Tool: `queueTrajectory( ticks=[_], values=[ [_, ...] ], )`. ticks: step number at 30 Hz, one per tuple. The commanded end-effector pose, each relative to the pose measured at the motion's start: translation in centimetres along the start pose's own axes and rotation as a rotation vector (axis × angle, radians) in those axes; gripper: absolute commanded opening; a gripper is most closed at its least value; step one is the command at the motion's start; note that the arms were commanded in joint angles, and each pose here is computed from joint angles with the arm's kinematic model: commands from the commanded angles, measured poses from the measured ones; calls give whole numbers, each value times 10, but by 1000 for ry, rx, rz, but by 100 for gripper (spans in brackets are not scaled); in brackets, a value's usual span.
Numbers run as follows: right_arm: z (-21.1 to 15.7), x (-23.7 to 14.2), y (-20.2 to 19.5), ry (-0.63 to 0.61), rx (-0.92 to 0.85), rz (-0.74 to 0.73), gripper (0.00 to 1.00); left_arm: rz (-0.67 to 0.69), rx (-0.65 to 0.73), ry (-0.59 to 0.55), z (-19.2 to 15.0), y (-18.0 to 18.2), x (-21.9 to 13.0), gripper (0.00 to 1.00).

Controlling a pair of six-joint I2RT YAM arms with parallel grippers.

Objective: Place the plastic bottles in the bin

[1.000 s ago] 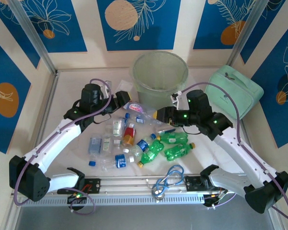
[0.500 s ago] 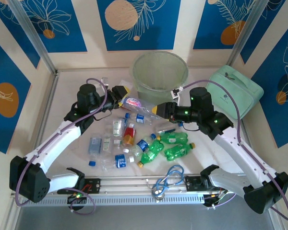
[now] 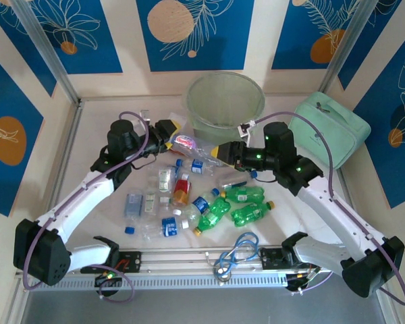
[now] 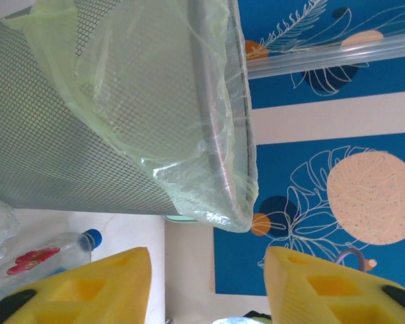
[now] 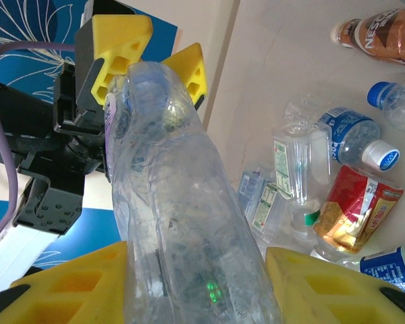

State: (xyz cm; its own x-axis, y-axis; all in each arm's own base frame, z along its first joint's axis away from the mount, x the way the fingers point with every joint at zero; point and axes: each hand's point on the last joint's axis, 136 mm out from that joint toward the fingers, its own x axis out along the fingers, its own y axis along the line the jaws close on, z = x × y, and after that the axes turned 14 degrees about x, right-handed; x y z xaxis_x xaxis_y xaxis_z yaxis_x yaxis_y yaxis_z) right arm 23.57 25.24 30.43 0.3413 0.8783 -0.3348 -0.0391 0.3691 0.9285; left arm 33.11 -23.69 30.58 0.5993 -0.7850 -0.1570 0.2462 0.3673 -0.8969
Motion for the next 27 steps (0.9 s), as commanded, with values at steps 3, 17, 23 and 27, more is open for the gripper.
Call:
queueTrajectory(
  ticks=[3,17,23,27],
  values=[
    [6,7,5,-32,-23,12,48,-38,18,-13,3,-11,-5,39],
    [28,-35,-11,-216,-26,-217,90,-83,44,-48,30,-38,-1,26],
    [41,-94,-9,-379,-10,-270,93,-139,91,-132,75,-79,7,27],
    [42,-116,-25,-431,56,-316,92,-170,143,-205,117,-110,30,25]
  ],
)
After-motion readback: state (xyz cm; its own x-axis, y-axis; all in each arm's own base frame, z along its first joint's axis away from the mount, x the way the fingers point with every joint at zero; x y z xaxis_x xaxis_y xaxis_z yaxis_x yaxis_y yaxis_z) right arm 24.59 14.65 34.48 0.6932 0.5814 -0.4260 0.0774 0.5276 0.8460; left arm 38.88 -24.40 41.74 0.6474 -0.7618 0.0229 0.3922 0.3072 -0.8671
